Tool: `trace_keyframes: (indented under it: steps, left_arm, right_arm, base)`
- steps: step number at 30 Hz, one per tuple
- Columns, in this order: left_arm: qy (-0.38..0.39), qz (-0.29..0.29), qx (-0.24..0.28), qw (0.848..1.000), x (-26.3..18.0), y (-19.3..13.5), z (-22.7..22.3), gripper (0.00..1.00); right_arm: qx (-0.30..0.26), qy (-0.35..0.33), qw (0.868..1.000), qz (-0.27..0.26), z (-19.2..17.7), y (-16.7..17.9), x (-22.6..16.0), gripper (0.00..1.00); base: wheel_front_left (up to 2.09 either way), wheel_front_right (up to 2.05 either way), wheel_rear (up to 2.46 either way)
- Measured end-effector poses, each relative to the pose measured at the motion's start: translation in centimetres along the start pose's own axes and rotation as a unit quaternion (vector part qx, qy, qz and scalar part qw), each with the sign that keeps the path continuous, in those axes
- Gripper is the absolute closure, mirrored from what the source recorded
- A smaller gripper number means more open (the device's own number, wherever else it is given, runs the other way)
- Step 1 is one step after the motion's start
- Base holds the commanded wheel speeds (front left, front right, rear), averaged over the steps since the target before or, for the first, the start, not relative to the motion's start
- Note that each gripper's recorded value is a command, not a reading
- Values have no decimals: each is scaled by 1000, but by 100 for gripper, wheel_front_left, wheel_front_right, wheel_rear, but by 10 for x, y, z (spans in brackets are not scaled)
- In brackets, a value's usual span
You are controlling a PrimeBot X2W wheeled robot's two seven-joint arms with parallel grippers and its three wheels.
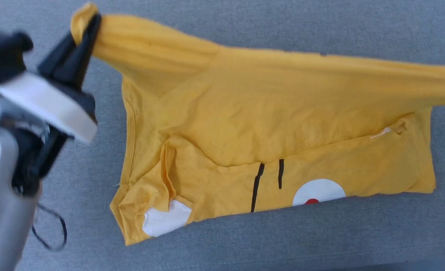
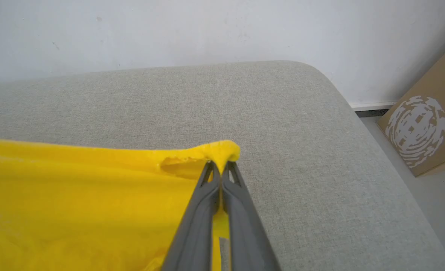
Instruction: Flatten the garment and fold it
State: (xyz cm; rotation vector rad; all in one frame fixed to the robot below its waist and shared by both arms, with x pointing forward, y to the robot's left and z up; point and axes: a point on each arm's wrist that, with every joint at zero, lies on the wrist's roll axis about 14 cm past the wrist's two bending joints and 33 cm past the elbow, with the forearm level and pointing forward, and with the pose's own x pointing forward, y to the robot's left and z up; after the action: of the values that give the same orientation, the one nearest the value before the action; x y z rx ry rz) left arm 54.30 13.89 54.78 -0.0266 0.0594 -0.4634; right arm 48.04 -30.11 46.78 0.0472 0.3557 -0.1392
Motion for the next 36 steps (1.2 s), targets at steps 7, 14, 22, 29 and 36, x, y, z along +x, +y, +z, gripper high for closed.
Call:
trace_keyframes:
  steps: [7,14,22,29,36]
  left_arm:
    - [21,27,-60,998,-57,-15,-23,100]
    - [82,54,-128,987,-100,-28,-64,100]
    - [168,64,-186,966,-129,-41,-110,100]
    - [241,54,-202,948,-130,-47,-148,100]
    - [286,44,-220,932,-118,-50,-176,100]
  right_arm:
    - [40,21,999,-6,-26,-3,-36,100]
    - [77,80,994,-15,-63,-8,-63,99]
    - [84,134,987,-17,-93,-7,-74,93]
    - [73,195,978,-2,-125,8,-71,91]
    - [67,211,975,13,-132,20,-53,77]
  base:
    - [0,0,0]
    - [0,0,0]
    - [0,0,0]
    - [0,0,0]
    - [0,0,0]
